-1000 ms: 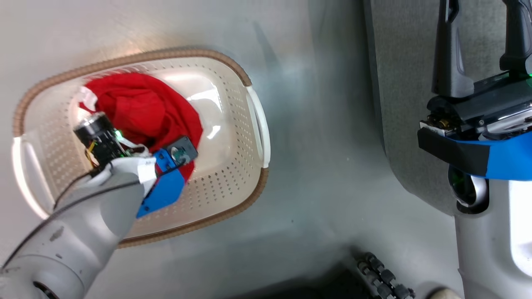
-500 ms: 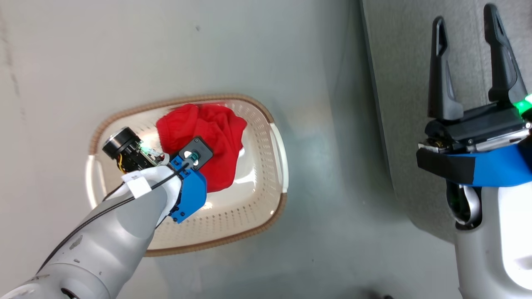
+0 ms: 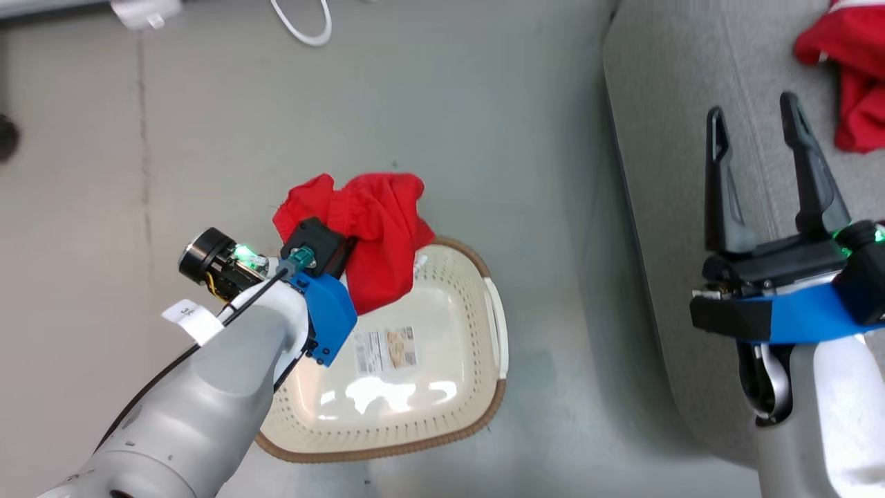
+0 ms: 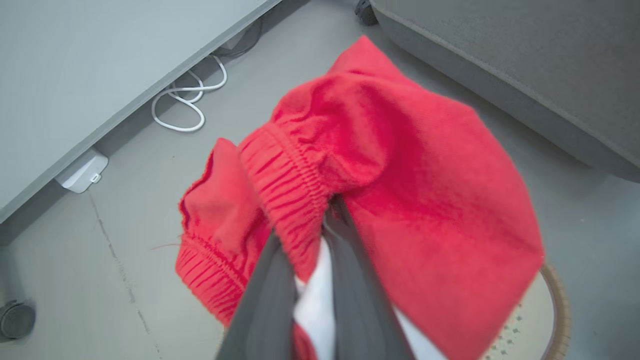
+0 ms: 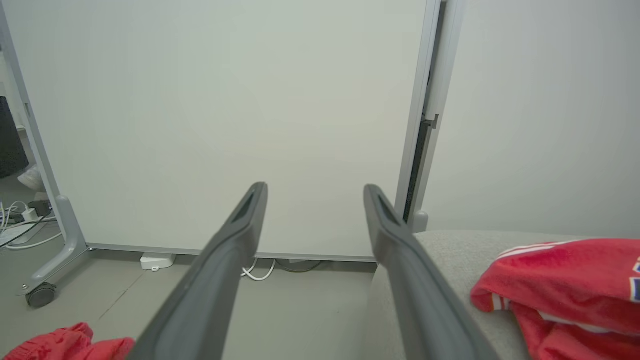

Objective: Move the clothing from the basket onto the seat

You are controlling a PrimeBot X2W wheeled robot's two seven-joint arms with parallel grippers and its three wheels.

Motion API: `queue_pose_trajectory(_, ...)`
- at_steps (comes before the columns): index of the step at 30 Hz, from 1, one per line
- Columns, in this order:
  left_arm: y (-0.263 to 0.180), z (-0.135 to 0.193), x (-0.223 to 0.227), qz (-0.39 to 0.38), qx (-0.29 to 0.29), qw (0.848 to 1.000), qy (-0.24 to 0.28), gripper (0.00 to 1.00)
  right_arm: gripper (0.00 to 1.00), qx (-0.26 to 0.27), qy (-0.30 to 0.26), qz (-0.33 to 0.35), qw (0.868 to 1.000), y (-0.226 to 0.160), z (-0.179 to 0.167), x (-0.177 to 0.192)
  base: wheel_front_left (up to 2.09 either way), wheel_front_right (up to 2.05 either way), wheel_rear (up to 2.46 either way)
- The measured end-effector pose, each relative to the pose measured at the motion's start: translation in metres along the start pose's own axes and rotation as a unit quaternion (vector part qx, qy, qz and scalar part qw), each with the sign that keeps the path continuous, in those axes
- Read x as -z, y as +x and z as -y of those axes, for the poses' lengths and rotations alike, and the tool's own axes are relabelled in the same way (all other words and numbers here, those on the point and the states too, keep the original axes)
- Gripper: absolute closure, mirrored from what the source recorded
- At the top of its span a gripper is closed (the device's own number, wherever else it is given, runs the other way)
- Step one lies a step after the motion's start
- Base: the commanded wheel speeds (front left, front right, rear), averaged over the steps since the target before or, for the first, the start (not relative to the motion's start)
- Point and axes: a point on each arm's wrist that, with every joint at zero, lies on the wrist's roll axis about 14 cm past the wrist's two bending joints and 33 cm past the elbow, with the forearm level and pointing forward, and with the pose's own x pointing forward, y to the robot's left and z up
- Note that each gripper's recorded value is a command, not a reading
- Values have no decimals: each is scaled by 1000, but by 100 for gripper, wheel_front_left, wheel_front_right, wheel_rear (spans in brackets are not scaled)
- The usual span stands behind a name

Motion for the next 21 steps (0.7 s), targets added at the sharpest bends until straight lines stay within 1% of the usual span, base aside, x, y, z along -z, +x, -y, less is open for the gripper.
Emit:
queue_pose_trajectory(5,-23,-10,-44,70,-36,997,-26,100,0,-1,5,7,1000,-13,-3,-16,0,0,0)
queue_pose_trajectory(11,-61,-18,-81,146,-75,985,-48,100,0,-5,14,16,1000,-32,-10,-34,0,0,0)
queue_pose_trajectory(17,-98,-24,-123,227,-103,967,-56,100,0,-11,20,28,999,-46,-16,-51,0,0,0)
queue_pose_trajectory(21,-123,-23,-152,283,-114,951,-54,100,0,-12,22,35,999,-55,-18,-60,0,0,0)
